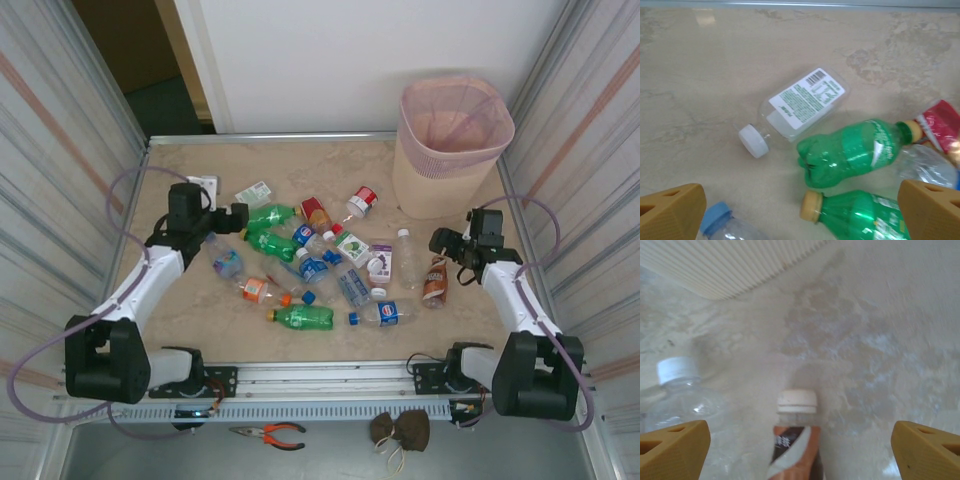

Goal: Put the plastic bottles in the bin

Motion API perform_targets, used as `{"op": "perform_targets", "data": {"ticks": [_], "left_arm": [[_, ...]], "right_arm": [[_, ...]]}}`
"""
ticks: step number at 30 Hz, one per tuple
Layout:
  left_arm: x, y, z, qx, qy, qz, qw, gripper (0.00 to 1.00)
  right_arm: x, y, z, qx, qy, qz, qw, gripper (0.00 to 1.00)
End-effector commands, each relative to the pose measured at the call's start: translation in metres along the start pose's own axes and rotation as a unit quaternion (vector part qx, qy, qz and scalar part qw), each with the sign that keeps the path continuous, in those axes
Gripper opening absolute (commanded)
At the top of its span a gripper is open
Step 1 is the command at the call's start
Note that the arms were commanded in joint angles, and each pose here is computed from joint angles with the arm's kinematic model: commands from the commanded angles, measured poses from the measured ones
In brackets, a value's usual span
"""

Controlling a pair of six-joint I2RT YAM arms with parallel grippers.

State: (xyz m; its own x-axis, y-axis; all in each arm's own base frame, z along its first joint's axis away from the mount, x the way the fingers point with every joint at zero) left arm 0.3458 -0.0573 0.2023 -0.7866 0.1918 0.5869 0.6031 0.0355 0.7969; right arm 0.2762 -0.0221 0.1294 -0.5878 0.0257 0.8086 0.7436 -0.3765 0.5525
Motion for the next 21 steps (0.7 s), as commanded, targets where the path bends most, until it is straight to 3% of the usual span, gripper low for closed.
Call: {"op": "perform_targets", "data": {"ticks": [1, 8, 12, 21], "left_arm": [[0.024, -0.011, -0.015, 0.035, -0.042, 0.063, 0.997, 0.99], [0.052, 0.001, -0.036, 0.028, -0.123, 0.093, 0.988, 0.99], [0.056, 0.006, -0.047, 0.006, -0.168, 0.082, 0.982, 0.99], [0.048, -0.002, -0.042, 0.002, -0.183, 0.073, 0.98, 0.99]], "right_arm": [[0.0, -0.012, -0.006, -0.038, -0.009, 0.053, 0.998, 0.89], [-0.015, -0.014, 0.001, -0.029, 0.012, 0.1, 0.994, 0.83], [-0.023, -0.013, 0.004, -0.019, 0.015, 0.122, 0.992, 0.77], [-0.043, -0.017, 0.007, -0.007, -0.004, 0.162, 0.987, 0.68]]}}
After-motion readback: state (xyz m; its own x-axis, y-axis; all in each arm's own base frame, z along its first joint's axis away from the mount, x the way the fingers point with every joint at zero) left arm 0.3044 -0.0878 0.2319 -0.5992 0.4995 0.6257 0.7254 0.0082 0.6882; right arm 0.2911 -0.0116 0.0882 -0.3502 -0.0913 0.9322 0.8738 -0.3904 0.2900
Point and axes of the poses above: each hand's point on the last joint's axis, 136 mm out from that joint toward the fingers, its own x axis back along the fingers, its own z axis along the line the jaws close on, y = z × x, the point moved 4 cm from there along x, back along the fingers, and after that the axes turned 1 degree about x, right-handed, at the moved point
